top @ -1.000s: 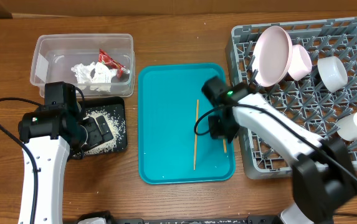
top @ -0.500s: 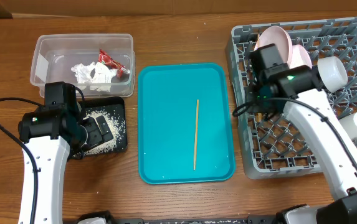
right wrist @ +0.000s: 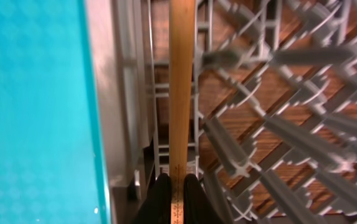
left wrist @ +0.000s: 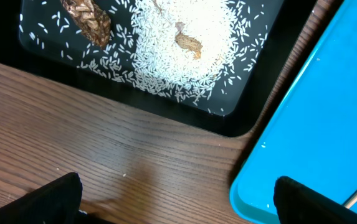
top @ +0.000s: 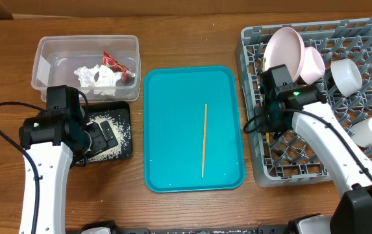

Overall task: Sort waste into correct bins and load items into the dishwasher
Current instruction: 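Carry the chopstick with the right gripper into the dish rack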

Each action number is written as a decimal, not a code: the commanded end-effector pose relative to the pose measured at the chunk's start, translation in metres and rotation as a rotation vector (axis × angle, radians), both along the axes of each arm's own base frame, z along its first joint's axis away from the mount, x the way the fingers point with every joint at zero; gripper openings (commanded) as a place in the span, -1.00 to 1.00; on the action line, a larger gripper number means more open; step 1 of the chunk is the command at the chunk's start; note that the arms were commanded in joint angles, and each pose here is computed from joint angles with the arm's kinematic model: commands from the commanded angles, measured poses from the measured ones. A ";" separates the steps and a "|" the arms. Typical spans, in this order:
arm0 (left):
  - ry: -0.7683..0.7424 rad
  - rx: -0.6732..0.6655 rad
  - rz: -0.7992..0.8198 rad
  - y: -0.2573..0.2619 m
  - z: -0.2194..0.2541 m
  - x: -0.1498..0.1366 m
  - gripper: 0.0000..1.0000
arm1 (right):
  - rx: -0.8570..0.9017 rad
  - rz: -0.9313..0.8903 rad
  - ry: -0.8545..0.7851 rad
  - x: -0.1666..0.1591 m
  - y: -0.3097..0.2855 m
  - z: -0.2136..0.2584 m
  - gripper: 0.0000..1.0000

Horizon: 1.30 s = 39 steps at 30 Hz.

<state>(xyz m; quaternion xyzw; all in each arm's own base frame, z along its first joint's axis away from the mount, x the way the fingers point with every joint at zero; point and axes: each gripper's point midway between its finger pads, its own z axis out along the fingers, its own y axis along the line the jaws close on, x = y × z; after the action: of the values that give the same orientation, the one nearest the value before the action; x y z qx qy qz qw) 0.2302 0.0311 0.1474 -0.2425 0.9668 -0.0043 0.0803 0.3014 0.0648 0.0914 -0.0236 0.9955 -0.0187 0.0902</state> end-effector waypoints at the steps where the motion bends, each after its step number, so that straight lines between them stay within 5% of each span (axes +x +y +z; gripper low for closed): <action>1: -0.005 -0.009 0.014 0.000 0.001 0.002 1.00 | 0.011 0.004 0.009 -0.003 0.001 -0.007 -0.90; 6: -0.005 -0.009 0.014 0.000 0.001 0.002 1.00 | 0.011 0.004 0.006 -0.002 0.001 -0.007 -0.85; 9: -0.005 -0.009 0.014 0.000 0.001 0.002 0.99 | 0.011 0.004 0.006 -0.002 0.001 -0.007 -0.43; 11: -0.005 -0.009 0.014 0.000 0.001 0.002 1.00 | 0.011 0.004 0.007 -0.002 0.001 -0.007 -0.39; 24: -0.005 -0.009 0.014 0.000 0.001 0.002 0.99 | 0.039 0.001 -0.104 0.029 0.009 0.055 -0.35; 31: -0.005 -0.009 0.014 0.000 0.001 0.002 1.00 | 0.379 0.156 -0.189 0.043 0.090 0.107 -0.34; 39: -0.005 -0.009 0.014 0.000 0.001 0.002 0.99 | 0.346 0.231 -0.021 0.018 0.146 0.047 -0.07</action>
<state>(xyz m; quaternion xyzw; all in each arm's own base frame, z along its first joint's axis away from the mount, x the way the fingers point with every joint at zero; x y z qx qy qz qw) 0.2302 0.0311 0.1474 -0.2425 0.9668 -0.0043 0.0803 0.3330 0.1915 0.1744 -0.1182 0.9662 0.1621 0.1621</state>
